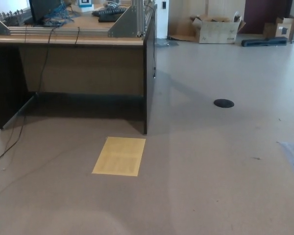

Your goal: The robot extends its left hand to pick up an emotional support dumpling from the palm of a person and brings its hand down by its side. Then it extends its arm again to hand the dumpling back to the person.

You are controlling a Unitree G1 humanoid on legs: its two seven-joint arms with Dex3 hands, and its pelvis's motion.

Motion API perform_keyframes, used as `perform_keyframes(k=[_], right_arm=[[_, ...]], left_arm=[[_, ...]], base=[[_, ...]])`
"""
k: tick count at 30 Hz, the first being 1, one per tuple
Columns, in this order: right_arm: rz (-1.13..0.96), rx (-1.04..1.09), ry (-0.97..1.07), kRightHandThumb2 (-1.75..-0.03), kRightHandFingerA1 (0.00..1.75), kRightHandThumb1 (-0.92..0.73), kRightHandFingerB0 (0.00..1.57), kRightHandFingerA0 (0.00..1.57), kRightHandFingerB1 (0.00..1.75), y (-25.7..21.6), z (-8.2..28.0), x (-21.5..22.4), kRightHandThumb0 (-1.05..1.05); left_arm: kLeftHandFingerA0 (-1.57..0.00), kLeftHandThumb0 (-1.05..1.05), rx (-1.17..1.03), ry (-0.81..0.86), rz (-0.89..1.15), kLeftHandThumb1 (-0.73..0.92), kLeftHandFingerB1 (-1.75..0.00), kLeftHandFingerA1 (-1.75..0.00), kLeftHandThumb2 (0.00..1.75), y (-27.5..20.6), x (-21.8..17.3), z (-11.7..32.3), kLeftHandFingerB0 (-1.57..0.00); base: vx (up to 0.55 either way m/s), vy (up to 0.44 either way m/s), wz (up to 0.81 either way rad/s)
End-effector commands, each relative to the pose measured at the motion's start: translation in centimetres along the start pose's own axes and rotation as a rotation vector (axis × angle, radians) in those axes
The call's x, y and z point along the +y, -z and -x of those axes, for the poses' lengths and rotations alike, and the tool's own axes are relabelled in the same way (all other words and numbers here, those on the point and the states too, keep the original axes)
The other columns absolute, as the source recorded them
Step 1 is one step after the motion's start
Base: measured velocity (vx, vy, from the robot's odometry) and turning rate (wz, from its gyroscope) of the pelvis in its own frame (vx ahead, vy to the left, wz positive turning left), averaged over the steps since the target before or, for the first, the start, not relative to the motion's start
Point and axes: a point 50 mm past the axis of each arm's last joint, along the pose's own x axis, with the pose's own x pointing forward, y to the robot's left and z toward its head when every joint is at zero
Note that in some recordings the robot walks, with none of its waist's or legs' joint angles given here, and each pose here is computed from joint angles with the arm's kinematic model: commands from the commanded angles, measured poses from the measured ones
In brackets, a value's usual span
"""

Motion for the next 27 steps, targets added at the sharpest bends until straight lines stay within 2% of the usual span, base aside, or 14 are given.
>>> perform_keyframes(k=[1,3,4,5,9,10,12,16,18,23,25,26,27], right_arm=[[-0.032,-0.007,0.065,-0.58,0.44,-0.59,0.35,0.62,0.32,0.6,0.7,-0.3,-0.48],[-0.032,-0.008,0.066,-0.58,0.44,-0.59,0.35,0.62,0.32,0.7,0.7,-0.3,-0.48],[-0.031,-0.003,0.064,-0.58,0.44,-0.59,0.34,0.60,0.31,0.9,0.9,-0.4,-0.48],[-0.029,0.002,0.061,-0.58,0.44,-0.59,0.34,0.60,0.31,1.1,1.1,-0.4,-0.48],[-0.023,0.014,0.064,-0.58,0.44,-0.59,0.34,0.62,0.32,1.5,1.5,-0.6,-0.49],[-0.019,0.012,0.065,-0.58,0.45,-0.58,0.35,0.64,0.32,1.5,1.6,-0.6,-0.49],[-0.015,0.013,0.067,-0.58,0.45,-0.58,0.36,0.64,0.32,1.6,1.7,-0.6,-0.50],[-0.017,0.023,0.070,-0.58,0.45,-0.58,0.37,0.65,0.33,1.8,1.7,-0.4,-0.50],[-0.010,0.023,0.072,-0.58,0.45,-0.58,0.37,0.64,0.32,1.8,1.7,-0.5,-0.49],[0.001,0.018,0.066,-0.58,0.45,-0.59,0.36,0.63,0.32,1.6,1.6,-0.5,-0.47],[-0.002,0.018,0.072,-0.58,0.45,-0.59,0.35,0.64,0.32,1.6,1.6,-0.5,-0.46],[-0.003,0.019,0.073,-0.58,0.45,-0.58,0.36,0.65,0.32,1.6,1.6,-0.6,-0.49],[-0.003,0.020,0.073,-0.58,0.45,-0.58,0.36,0.65,0.32,1.6,1.6,-0.7,-0.49]], left_arm=[[-0.74,-0.16,0.009,-0.045,-0.001,0.92,-1.08,-1.60,0.70,1.0,1.1,0.2,-0.63],[-0.74,-0.16,0.016,-0.055,-0.004,0.92,-1.08,-1.60,0.70,1.1,1.3,0.2,-0.63],[-0.74,-0.15,0.036,-0.083,-0.002,0.92,-1.00,-1.58,0.69,1.7,1.7,0.4,-0.64],[-0.74,-0.15,0.062,-0.117,0.001,0.92,-1.00,-1.58,0.69,2.4,2.3,0.6,-0.64],[-0.74,-0.14,0.092,-0.123,0.013,0.92,-1.01,-1.55,0.72,3.3,3.0,0.8,-0.67],[-0.73,-0.18,0.099,-0.130,0.012,0.92,-1.02,-1.60,0.69,3.5,3.1,0.9,-0.63],[-0.72,-0.16,0.109,-0.145,0.018,0.92,-1.05,-1.63,0.67,3.8,3.5,1.1,-0.63],[-0.76,-0.17,0.107,-0.158,0.024,0.92,-1.10,-1.63,0.69,3.8,4.0,1.3,-0.58],[-0.79,-0.20,0.109,-0.161,0.023,0.92,-1.07,-1.63,0.70,3.7,4.1,1.2,-0.57],[-0.74,-0.17,0.095,-0.159,0.020,0.92,-1.10,-1.67,0.66,3.2,4.0,0.9,-0.55],[-0.78,-0.20,0.076,-0.137,-0.016,0.92,-1.09,-1.61,0.71,2.3,3.5,0.3,-0.58],[-0.88,-0.26,0.050,-0.107,-0.024,0.88,-1.07,-1.41,0.91,1.4,2.9,-0.4,-0.72],[-0.88,-0.26,0.043,-0.099,-0.026,0.88,-1.07,-1.41,0.91,1.1,2.7,-0.5,-0.72]], base=[[0.00,0.000,0.00],[0.00,0.000,0.00],[0.00,0.000,0.00],[0.00,0.000,0.00],[0.00,0.000,0.00],[0.00,0.000,0.00],[0.00,0.000,0.00],[0.00,0.000,0.00],[0.00,0.000,0.00],[0.00,0.000,0.00],[0.00,0.000,0.00],[0.00,0.000,0.00],[0.00,0.000,0.00]])
